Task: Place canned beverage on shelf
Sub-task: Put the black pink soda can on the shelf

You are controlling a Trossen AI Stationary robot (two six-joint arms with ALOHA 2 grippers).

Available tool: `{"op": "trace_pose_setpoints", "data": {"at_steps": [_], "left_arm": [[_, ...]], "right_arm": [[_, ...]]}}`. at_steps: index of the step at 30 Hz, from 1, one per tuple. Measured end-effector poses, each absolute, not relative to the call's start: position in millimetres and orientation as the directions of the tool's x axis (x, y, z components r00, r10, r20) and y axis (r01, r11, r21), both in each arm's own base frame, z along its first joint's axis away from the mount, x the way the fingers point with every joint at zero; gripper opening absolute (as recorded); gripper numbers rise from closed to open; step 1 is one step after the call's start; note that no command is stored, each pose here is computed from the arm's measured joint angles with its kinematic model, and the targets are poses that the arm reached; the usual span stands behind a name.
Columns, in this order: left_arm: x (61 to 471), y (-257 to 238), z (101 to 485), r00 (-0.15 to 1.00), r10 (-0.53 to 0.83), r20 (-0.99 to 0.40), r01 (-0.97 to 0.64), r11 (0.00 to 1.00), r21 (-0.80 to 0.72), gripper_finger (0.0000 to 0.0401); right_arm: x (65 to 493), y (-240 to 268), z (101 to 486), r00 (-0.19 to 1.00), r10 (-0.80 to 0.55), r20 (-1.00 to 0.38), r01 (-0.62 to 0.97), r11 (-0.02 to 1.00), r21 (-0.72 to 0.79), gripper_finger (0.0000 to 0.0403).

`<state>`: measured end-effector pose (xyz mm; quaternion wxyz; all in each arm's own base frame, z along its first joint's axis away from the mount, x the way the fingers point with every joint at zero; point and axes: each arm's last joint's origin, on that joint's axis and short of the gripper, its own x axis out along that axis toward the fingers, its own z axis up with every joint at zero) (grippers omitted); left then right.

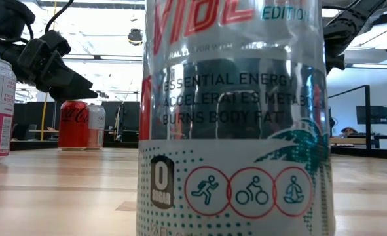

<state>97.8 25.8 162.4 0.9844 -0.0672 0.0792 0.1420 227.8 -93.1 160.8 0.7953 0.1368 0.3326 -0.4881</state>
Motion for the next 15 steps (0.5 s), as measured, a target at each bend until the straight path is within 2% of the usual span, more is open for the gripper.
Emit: {"op": "trace_pose_setpoints", "data": {"at_steps": [6,15], "left_arm": [[97.8,25.9,162.5,0.947,0.269,-0.175,-0.290,0.951,-0.110,0.0300],[97.8,25.9,162.5,0.947,0.270,-0.175,-0.291,0.950,-0.110,0.0300]], "right_arm": [[225.3,-96.0,159.1,0.307,-0.648,-0.697,0.861,0.500,-0.086,0.0015],[227.0,-102.5,173.5,0.235,-0.649,-0.723,0.868,0.476,-0.144,0.0015]]}}
